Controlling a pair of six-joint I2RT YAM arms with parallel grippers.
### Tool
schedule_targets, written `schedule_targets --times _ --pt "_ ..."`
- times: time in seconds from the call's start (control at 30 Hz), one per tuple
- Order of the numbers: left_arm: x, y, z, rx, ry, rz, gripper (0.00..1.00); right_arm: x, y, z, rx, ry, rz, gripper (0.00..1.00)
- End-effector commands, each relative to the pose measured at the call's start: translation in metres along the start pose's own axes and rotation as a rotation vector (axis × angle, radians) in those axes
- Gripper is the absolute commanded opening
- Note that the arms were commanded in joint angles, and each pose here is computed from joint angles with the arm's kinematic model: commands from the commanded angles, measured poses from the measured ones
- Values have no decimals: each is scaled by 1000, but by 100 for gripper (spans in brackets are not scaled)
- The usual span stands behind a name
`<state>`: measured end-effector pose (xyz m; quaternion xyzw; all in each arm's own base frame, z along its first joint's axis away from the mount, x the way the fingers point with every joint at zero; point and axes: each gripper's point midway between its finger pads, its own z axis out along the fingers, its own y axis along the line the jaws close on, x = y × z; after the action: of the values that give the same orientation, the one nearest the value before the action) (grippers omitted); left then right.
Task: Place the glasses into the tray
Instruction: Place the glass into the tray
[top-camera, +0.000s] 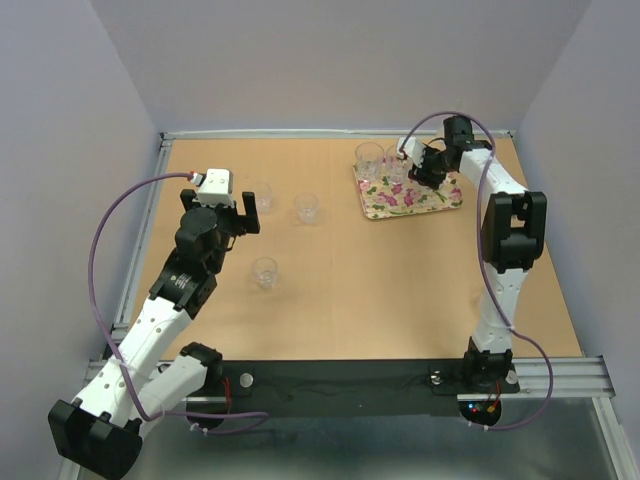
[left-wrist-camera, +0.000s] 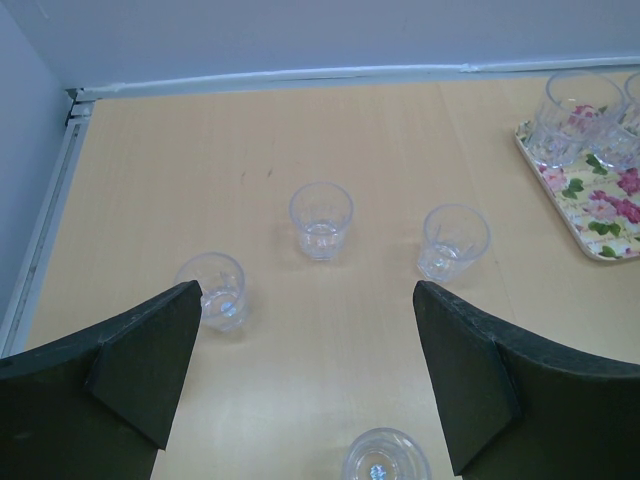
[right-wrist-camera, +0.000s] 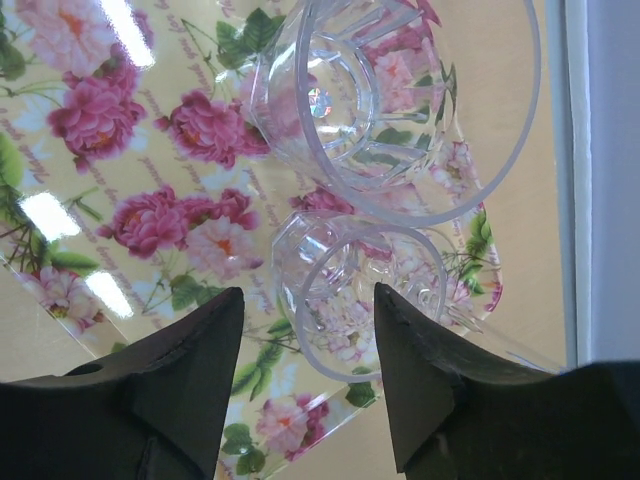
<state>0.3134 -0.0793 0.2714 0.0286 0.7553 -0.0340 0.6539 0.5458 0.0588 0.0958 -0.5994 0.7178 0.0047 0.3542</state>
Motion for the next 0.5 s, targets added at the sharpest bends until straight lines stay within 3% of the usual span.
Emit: schedule_targets --times 0.0,0.47 --pt "-10 4 -2 -13 -43 -2 99 -44 -30 -40 100 -83 -22 63" --pt "-18 5 -8 -3 -72 -14 99 -74 14 -122 146 -143 162 75"
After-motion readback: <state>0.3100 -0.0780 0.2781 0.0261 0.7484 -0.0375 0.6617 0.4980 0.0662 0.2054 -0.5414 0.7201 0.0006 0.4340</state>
